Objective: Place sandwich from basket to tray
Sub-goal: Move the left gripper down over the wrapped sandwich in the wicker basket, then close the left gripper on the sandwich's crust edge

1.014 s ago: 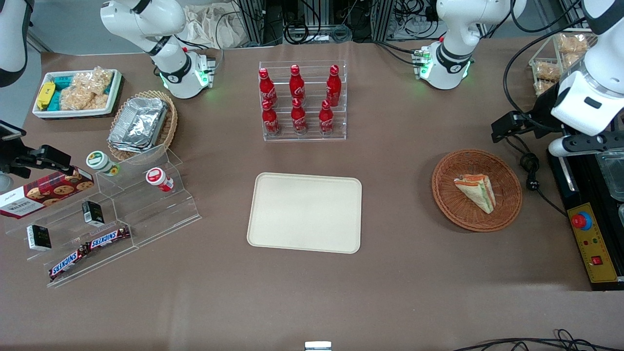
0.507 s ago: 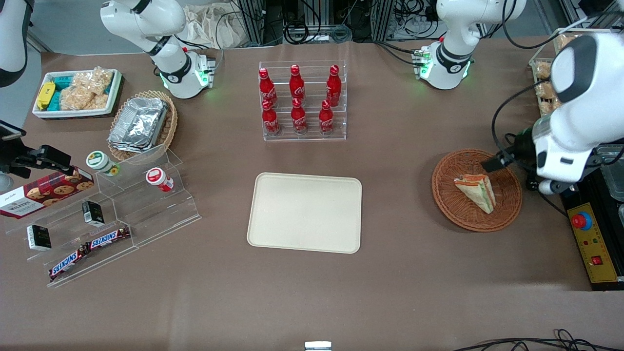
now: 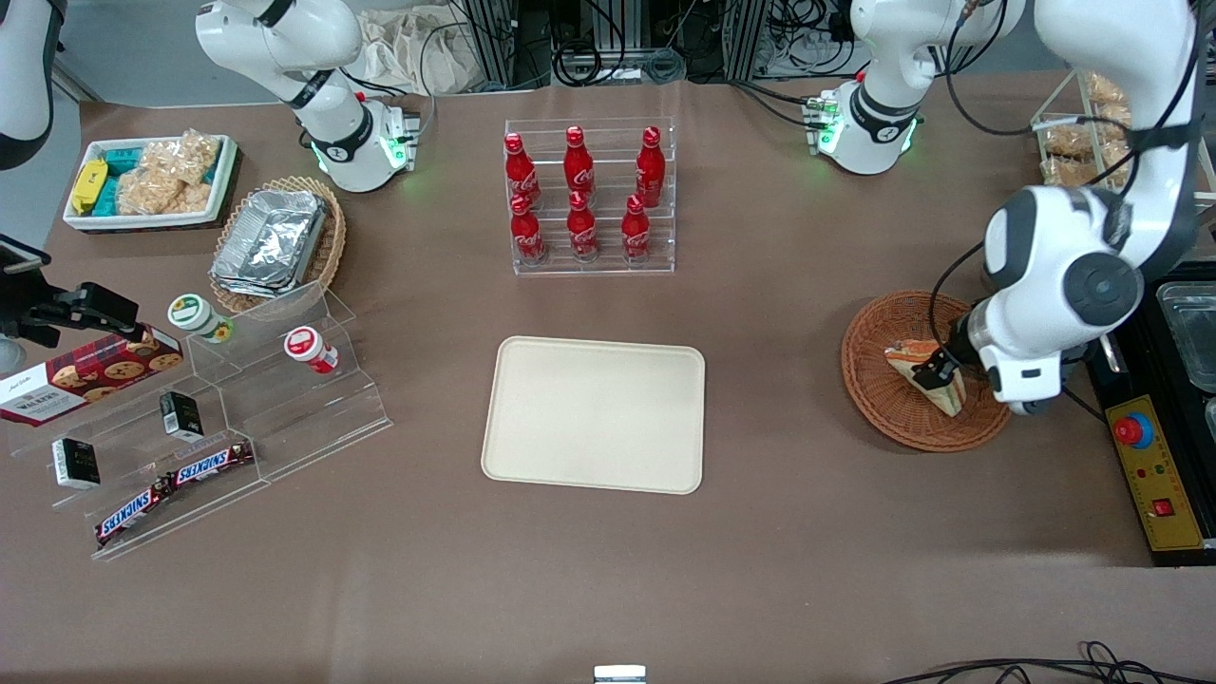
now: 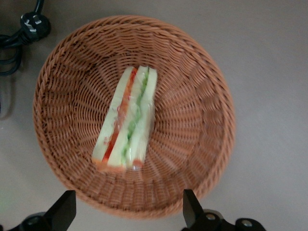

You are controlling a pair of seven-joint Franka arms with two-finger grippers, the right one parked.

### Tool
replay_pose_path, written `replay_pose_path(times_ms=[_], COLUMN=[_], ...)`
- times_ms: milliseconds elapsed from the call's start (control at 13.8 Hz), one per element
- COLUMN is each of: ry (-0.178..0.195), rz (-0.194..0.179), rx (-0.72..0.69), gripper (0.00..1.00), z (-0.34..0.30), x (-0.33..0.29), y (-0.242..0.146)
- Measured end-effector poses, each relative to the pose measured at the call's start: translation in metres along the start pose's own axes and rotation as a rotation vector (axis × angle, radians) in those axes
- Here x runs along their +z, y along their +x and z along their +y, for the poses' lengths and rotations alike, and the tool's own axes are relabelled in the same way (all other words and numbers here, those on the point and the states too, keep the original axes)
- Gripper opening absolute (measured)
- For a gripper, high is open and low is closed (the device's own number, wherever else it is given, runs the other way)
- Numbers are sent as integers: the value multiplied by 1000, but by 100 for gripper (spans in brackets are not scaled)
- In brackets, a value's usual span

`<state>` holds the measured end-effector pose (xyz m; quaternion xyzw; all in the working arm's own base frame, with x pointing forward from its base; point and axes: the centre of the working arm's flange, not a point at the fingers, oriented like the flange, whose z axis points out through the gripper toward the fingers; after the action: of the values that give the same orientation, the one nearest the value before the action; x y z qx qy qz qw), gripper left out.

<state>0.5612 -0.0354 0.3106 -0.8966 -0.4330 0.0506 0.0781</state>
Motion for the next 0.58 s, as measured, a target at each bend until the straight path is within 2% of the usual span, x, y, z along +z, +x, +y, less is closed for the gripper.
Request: replay_pose_path(times_ms=[145, 507, 580], ry=[13, 10, 8], rz=[8, -3, -3], rx=[-21, -51, -51], gripper=[100, 100, 97], z=[0, -16, -15], x=[29, 71, 75], y=[-1, 7, 7])
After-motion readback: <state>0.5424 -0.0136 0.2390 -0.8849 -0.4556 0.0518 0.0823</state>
